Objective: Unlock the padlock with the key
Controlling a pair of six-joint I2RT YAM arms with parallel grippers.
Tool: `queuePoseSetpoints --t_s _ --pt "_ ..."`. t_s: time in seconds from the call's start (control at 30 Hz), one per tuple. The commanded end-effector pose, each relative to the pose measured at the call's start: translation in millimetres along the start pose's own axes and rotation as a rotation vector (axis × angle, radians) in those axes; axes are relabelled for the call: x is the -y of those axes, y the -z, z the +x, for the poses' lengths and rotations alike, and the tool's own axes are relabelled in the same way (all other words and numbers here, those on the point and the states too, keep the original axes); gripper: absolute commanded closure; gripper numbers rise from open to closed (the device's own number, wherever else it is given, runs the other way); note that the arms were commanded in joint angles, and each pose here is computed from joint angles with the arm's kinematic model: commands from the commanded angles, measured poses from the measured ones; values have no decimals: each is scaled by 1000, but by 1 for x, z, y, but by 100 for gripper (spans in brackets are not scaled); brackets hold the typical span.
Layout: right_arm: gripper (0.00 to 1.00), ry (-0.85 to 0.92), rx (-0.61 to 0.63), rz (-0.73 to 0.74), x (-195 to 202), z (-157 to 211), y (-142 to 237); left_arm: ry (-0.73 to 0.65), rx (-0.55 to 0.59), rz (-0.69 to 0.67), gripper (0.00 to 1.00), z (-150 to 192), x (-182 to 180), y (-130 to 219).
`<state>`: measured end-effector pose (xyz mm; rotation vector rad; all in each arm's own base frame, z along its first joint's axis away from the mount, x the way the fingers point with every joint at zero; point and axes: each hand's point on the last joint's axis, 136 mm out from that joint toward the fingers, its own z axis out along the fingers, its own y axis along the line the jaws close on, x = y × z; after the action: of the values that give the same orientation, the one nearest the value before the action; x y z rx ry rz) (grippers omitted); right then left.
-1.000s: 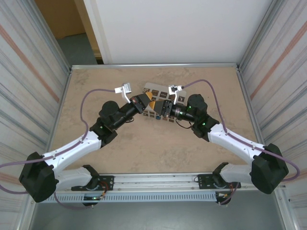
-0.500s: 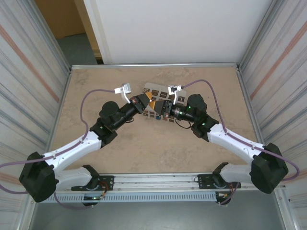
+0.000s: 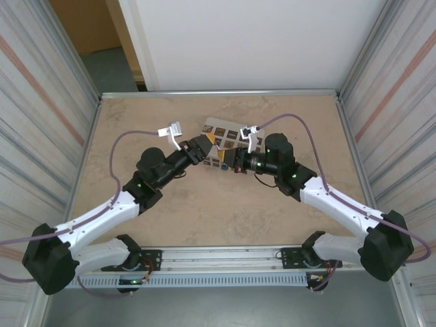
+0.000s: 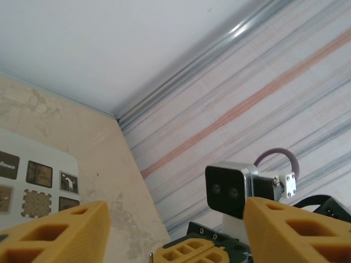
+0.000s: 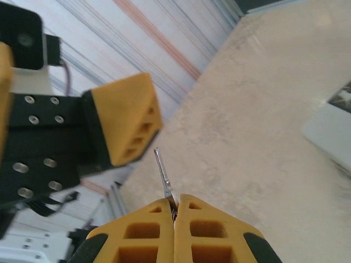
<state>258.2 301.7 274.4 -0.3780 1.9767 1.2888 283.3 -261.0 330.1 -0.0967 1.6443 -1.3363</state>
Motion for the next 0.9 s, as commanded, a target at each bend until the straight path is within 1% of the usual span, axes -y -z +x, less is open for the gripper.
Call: queuePoseSetpoints --t_s 0.0,0.1,0.2,0.5,0.67,0.77,0.87 --pt "100 152 -80 138 18 8 15 -41 36 -66 27 -12 -12 19" --pt "100 217 -148 227 39 18 21 -109 6 -156 19 -8 -27 33" --pt "100 228 -190 289 62 24 24 -179 -59 -265 14 3 -48 47" --pt "100 220 -245 372 116 29 18 -227 -208 -446 8 41 -106 76" --pt "100 114 -205 305 136 20 9 -236 -319 -494 8 67 -132 73" --pt "100 63 -185 278 147 17 3 -222 -386 -486 8 82 -142 63" --pt "100 29 -189 283 160 18 -3 -203 -444 -463 9 96 -147 50"
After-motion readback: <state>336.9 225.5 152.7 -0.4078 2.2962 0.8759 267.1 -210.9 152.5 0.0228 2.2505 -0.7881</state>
